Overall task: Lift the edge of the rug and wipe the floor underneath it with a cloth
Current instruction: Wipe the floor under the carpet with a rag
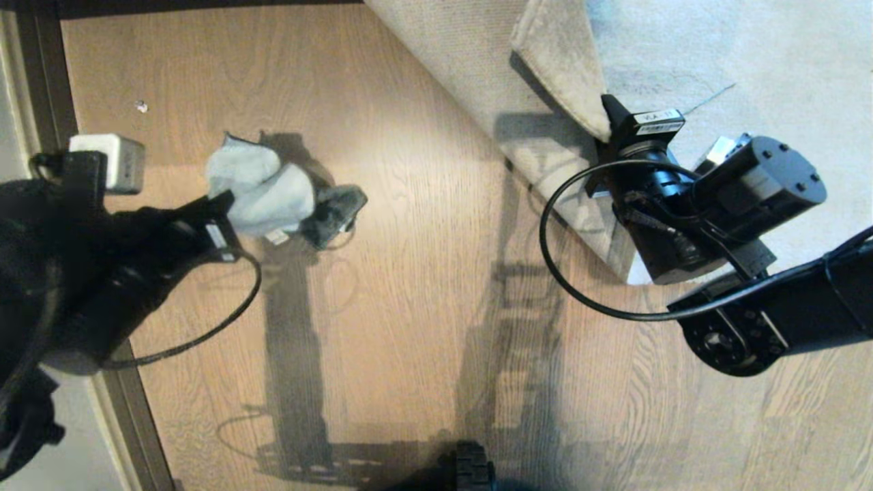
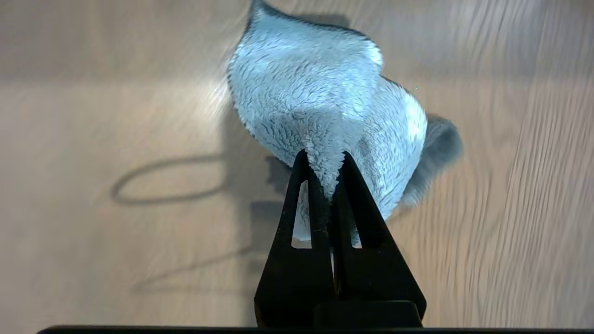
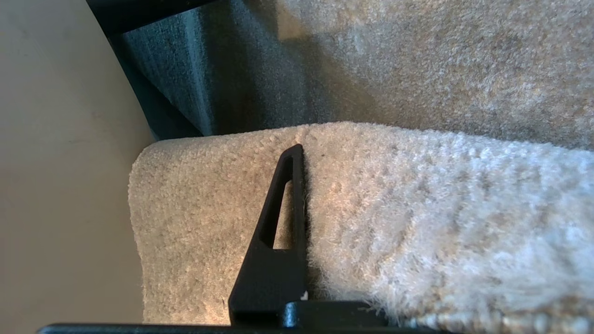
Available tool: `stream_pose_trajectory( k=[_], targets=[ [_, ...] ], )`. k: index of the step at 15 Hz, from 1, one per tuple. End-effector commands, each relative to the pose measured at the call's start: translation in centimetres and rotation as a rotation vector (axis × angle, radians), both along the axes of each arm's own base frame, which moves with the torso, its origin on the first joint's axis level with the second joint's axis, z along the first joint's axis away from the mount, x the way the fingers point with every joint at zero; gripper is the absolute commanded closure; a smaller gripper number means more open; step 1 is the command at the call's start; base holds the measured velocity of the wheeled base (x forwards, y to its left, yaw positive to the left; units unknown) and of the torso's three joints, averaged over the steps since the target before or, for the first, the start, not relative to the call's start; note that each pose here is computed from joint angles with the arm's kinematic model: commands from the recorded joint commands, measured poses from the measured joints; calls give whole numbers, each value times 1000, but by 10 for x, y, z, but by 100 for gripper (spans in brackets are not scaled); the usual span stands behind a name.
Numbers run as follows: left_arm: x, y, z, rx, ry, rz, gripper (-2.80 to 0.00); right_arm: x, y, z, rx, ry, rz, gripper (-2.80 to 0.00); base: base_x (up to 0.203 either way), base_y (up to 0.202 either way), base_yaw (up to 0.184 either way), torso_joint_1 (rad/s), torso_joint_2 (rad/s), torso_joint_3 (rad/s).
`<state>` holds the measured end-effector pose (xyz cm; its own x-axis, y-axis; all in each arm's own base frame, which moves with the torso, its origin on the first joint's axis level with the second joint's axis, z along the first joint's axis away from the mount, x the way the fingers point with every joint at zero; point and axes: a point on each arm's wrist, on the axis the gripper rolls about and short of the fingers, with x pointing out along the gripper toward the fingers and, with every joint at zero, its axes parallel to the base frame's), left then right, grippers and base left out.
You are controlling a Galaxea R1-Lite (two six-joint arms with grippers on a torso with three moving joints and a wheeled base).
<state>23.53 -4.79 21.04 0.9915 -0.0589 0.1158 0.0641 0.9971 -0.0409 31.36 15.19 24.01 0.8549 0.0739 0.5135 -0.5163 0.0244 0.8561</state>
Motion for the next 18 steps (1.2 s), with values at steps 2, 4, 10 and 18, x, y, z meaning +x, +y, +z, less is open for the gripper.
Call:
stream_pose_trajectory(
  k=[2,4,10,18],
  targets=[
    [-47,15,-7,-2,-8,27,0,-5,-2,6,31,-49,5,0,0,0,0,0,0,0],
    [-63,25,-13,-2,-1,63,0,-5,-2,6,30,-46,6,0,0,0,0,0,0,0],
    [-114,40,-40,3,25,125,0,-6,-2,5,20,-44,4,0,0,0,0,0,0,0],
    [-175,47,-65,6,63,144,0,-8,0,1,0,-30,3,0,0,0,0,0,0,0]
  ],
)
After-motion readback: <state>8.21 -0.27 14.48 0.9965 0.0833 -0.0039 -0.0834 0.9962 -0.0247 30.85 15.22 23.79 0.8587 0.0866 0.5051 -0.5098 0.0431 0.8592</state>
